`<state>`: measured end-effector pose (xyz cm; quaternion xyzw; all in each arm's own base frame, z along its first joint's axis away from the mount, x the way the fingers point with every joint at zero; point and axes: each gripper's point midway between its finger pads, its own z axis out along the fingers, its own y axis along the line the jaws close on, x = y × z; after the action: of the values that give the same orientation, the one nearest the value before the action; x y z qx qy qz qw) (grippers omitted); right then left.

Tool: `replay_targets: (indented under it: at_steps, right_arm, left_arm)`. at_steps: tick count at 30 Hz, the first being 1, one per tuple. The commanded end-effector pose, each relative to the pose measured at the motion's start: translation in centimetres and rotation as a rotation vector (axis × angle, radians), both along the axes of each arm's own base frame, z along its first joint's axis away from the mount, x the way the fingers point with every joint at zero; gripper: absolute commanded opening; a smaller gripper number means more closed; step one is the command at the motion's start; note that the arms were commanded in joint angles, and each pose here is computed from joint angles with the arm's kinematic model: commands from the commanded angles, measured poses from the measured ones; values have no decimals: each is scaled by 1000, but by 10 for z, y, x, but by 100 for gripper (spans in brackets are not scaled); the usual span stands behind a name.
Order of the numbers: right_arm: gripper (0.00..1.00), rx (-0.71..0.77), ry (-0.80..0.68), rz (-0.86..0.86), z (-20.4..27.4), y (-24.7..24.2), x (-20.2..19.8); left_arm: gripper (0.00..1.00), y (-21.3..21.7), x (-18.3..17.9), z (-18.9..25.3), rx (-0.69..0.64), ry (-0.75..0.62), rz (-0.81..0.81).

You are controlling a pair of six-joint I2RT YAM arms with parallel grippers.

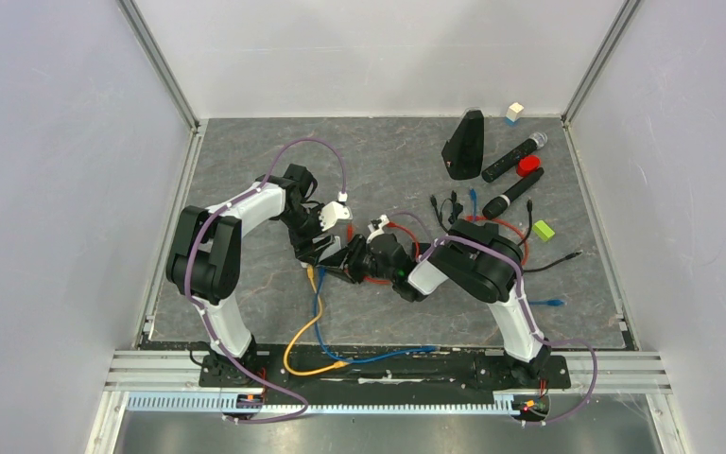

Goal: Pull the plug from the switch port
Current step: Pull the connector from the switch port.

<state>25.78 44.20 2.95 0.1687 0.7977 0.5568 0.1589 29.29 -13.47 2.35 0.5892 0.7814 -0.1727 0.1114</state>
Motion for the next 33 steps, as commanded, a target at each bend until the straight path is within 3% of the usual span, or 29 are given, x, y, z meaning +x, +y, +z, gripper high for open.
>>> replay_targets:
  at_steps: [1, 4, 11, 18, 33]
  right_arm:
    - [32, 31, -7, -80, 8, -1, 14]
    - [27, 22, -6, -91, 6, 1, 18]
    - [25, 45, 6, -102, 9, 8, 23]
    - [0, 20, -5, -74, 8, 10, 21]
    - [0, 3, -31, 176, 14, -8, -48]
  left_arm:
    - [59, -6, -10, 4, -36, 51, 14]
    - [59, -6, -10, 4, -36, 52, 13]
    - [59, -7, -12, 5, -43, 63, 13]
    - [59, -8, -11, 5, -46, 65, 14]
    - [58, 4, 3, -7, 32, 45, 101]
